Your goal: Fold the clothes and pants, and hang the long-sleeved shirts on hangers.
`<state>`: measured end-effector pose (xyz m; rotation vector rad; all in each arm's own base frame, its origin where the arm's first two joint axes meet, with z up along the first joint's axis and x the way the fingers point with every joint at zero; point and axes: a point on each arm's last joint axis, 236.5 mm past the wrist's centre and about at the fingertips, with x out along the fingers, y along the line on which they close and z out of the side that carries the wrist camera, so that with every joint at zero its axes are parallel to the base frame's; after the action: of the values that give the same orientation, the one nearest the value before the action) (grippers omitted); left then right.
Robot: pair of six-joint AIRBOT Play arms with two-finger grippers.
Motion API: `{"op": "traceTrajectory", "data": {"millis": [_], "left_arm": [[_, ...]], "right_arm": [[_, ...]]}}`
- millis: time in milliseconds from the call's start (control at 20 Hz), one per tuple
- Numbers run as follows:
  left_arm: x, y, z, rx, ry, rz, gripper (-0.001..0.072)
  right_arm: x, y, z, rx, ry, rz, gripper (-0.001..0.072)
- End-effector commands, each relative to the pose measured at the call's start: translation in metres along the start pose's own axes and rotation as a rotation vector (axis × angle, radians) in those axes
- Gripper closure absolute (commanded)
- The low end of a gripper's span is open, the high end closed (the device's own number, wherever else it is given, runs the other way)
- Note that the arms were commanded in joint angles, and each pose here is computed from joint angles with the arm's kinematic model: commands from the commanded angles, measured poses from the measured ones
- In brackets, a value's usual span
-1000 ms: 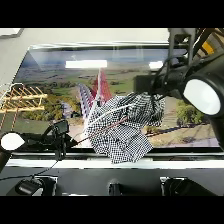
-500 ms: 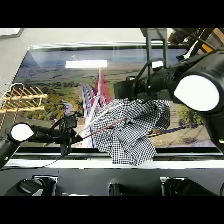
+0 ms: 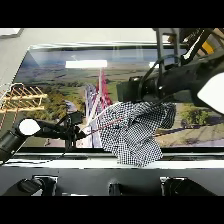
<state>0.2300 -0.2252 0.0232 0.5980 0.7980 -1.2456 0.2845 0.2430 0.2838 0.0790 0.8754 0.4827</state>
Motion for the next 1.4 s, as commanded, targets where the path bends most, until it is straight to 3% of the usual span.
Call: {"op": "traceTrajectory", "data": {"millis": [0, 600, 1050, 1350], "left_arm": [[0.003, -0.003, 0.009, 0.028, -0.010, -0.002, 0.0678], [0.029, 0.000, 0.068, 0.077, -0.067, -0.001, 0.0677], [0.043, 0.005, 0.070, 0.055, -0.048, -0.020, 0.0677], [0.040, -0.011, 0.043, 0.094, 0.062, -0.090, 0.0677]], "right_arm": [[-0.008, -0.011, -0.005, 0.004, 0.018, -0.045, 0.0677], [-0.001, 0.003, -0.008, 0.006, 0.043, 0.006, 0.0677], [-0.002, 0.018, -0.008, 0.010, 0.041, 0.071, 0.0677], [-0.046, -0.033, 0.040, 0.030, -0.162, -0.135, 0.0677]]}}
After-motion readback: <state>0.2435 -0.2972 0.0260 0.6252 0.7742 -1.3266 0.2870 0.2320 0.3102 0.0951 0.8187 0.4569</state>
